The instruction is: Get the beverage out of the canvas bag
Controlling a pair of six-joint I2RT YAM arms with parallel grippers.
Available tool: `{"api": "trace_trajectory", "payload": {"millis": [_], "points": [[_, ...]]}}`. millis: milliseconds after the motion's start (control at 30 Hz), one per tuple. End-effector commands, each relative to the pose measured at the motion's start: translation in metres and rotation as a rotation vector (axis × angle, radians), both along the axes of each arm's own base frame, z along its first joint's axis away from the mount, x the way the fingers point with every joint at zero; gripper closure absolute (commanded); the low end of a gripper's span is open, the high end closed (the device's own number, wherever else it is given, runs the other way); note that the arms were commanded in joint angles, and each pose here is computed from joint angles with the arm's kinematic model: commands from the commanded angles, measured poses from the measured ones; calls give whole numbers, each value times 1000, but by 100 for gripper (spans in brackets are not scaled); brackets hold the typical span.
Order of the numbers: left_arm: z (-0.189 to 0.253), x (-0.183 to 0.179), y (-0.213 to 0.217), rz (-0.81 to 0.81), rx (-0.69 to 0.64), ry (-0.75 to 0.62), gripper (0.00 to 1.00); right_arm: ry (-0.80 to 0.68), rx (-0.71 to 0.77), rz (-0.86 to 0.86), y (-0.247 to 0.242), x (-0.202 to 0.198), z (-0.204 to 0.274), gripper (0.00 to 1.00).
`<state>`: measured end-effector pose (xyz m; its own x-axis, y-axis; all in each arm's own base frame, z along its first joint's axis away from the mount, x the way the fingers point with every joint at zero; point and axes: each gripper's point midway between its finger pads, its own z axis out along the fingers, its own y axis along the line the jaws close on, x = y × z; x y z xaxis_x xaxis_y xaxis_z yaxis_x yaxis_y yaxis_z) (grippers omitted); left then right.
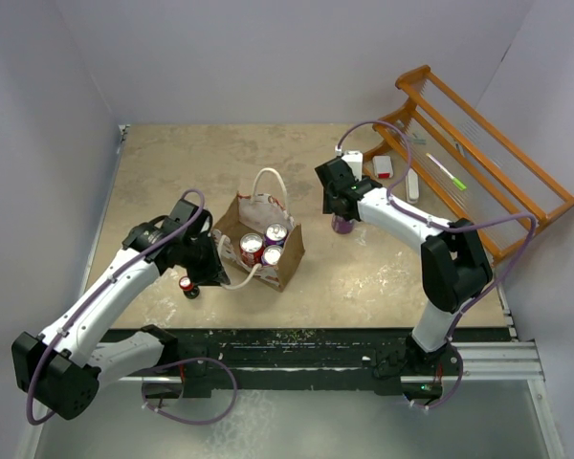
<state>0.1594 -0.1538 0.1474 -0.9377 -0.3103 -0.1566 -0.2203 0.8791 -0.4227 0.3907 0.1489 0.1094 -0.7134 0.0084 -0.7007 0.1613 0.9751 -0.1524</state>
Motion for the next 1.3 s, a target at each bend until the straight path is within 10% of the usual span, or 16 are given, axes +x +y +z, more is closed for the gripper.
{"api": "trace_trajectory", "payload": {"millis": [0, 533, 1267], "points": [[8, 9, 1, 9, 13, -26, 100, -109, 61, -18, 8, 20, 27, 67], [6, 12, -1, -1, 11, -37, 100, -83, 69, 35, 14, 19, 32, 10], [6, 7, -4, -24, -34, -65, 100, -28, 100, 7, -6, -28, 59, 0]]}}
